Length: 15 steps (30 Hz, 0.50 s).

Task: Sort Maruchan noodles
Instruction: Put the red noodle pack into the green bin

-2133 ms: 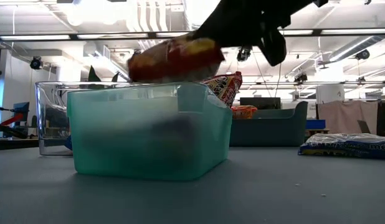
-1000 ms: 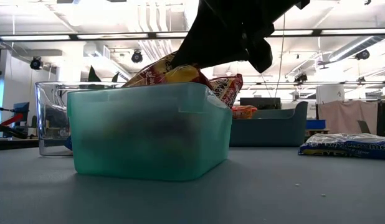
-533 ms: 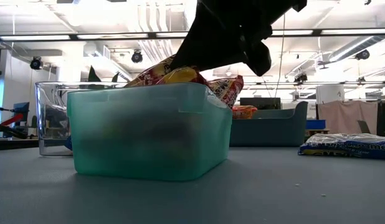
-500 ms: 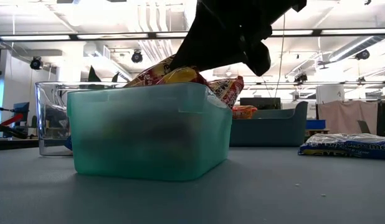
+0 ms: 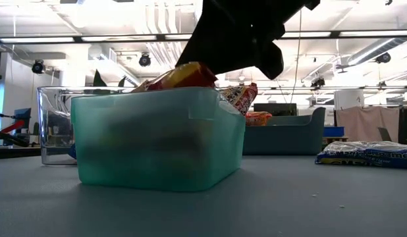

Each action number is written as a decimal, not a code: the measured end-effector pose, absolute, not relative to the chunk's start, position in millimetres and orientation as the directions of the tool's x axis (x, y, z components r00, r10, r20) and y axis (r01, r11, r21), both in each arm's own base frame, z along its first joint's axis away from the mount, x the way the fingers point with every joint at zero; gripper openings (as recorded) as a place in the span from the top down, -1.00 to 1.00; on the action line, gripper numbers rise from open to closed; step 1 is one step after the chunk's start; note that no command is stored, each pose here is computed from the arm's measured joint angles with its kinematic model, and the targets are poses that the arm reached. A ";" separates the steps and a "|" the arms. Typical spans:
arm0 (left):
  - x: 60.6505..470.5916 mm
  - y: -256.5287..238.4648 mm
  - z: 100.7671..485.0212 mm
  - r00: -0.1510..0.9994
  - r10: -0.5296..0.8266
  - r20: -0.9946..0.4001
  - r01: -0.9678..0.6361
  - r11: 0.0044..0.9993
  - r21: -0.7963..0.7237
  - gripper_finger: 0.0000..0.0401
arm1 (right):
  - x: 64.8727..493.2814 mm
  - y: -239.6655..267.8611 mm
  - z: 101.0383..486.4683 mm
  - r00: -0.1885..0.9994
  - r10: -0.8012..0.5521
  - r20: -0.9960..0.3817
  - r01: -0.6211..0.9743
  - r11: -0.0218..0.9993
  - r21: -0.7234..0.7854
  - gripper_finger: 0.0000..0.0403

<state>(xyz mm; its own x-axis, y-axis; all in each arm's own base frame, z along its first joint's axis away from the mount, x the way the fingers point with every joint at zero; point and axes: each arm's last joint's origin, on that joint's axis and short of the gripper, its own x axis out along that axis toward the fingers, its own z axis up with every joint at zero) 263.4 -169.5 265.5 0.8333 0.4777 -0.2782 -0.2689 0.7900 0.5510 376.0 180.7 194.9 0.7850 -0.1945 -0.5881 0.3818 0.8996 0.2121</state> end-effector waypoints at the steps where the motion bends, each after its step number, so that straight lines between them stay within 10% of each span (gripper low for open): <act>1: 263.4 -169.5 265.5 0.833 0.478 -0.278 -0.269 0.790 0.551 1.00 | 376.1 180.8 195.4 0.785 -0.195 -0.588 0.382 0.900 0.211 0.56; 15: 265.4 -170.2 263.9 0.855 0.397 -0.333 -0.200 0.846 0.494 1.00 | 364.6 175.2 233.2 0.759 -0.201 -0.619 0.349 0.929 0.125 0.21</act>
